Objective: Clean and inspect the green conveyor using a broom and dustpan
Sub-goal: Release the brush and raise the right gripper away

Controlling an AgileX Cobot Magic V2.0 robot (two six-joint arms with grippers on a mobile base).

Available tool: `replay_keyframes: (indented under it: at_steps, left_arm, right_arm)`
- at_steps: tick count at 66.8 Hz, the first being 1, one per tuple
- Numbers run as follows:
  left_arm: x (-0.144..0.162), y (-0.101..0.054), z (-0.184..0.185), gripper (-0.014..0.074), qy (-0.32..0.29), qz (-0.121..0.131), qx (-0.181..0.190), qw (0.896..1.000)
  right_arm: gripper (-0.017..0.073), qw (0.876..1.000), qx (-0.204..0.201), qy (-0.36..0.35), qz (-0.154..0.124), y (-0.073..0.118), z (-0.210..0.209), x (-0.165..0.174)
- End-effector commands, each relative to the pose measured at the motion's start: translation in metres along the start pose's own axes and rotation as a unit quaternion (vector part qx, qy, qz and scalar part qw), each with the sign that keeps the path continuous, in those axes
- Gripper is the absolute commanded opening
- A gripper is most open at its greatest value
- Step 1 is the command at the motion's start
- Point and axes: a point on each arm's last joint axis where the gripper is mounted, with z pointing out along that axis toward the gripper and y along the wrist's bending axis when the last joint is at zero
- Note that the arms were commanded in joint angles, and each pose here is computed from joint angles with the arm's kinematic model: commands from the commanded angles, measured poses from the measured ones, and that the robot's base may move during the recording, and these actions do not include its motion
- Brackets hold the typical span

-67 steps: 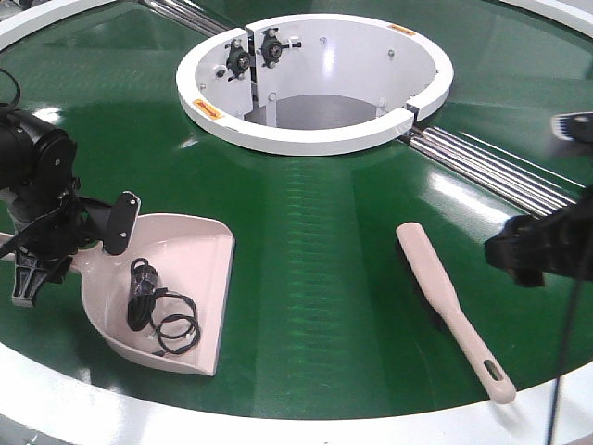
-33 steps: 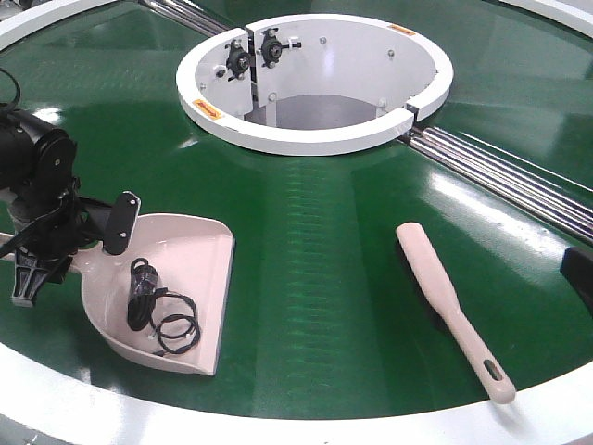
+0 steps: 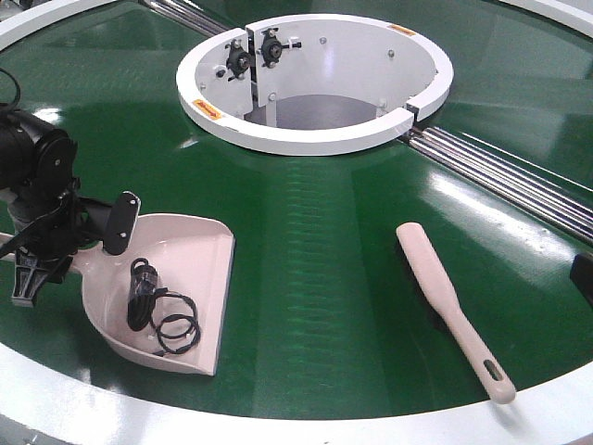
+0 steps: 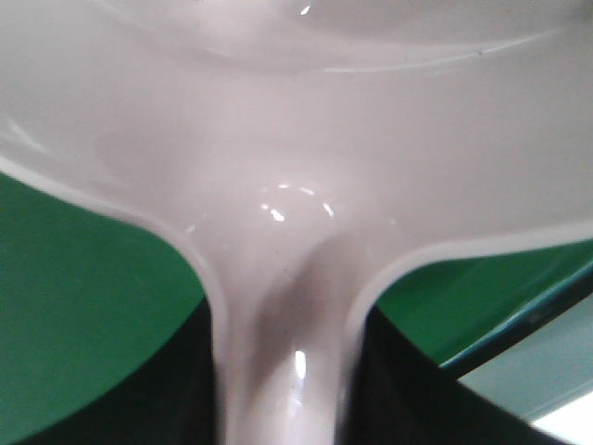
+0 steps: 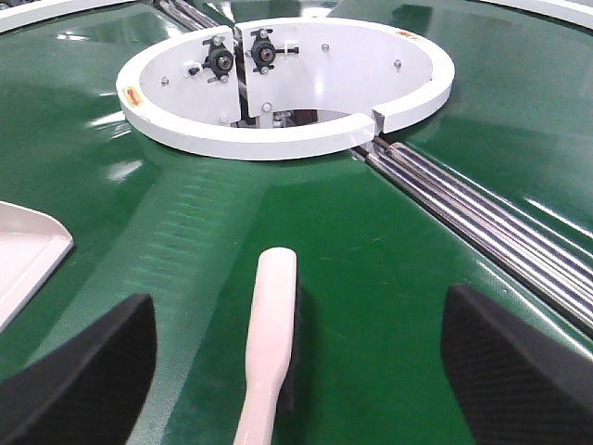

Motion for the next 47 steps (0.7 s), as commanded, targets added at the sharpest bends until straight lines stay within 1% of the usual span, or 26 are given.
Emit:
replay_keyframes:
  at_steps: [1,16,28,33,41,47]
  left_arm:
    - [0.0041,0.0056,-0.0235,-0.0006,-0.01,-0.018,-0.049,0.999]
    - [0.0042,0.0062,-0.0235,-0.0006,-0.011,-0.018,-0.052,0.998]
    - [0.0026,0.0096,-0.0226,-0.0003,-0.017,-0.018,-0.068,0.997]
    - [0.0022,0.0122,-0.023,0.0009,-0.019,-0.017,-0.082,0.996]
    - [0.0024,0.0132,-0.0232,0.0073,-0.018,-0.012,-0.088,0.996]
    - [0.0023,0.0132,-0.0232,0.0157,-0.019,-0.013,-0.088,0.996]
  right_arm:
    - [0.0589,0.999,0.004,-0.047,-0.007,-0.0008,-0.0032,-0.0142]
    - [0.0589,0.999,0.004,-0.047,-0.007,-0.0008,-0.0032,-0.0142]
    - [0.0589,0.999,0.004,-0.047,-0.007,-0.0008,-0.0032,-0.0142]
    - [0.0589,0.999,0.004,-0.047,-0.007,-0.0008,-0.0032,-0.0142]
    - [0.0589,0.999,0.004,-0.047,-0.007,-0.0008,-0.0032,-0.0142]
    - [0.0589,0.999,0.004,-0.047,-0.007,-0.0008,-0.0032,-0.0142]
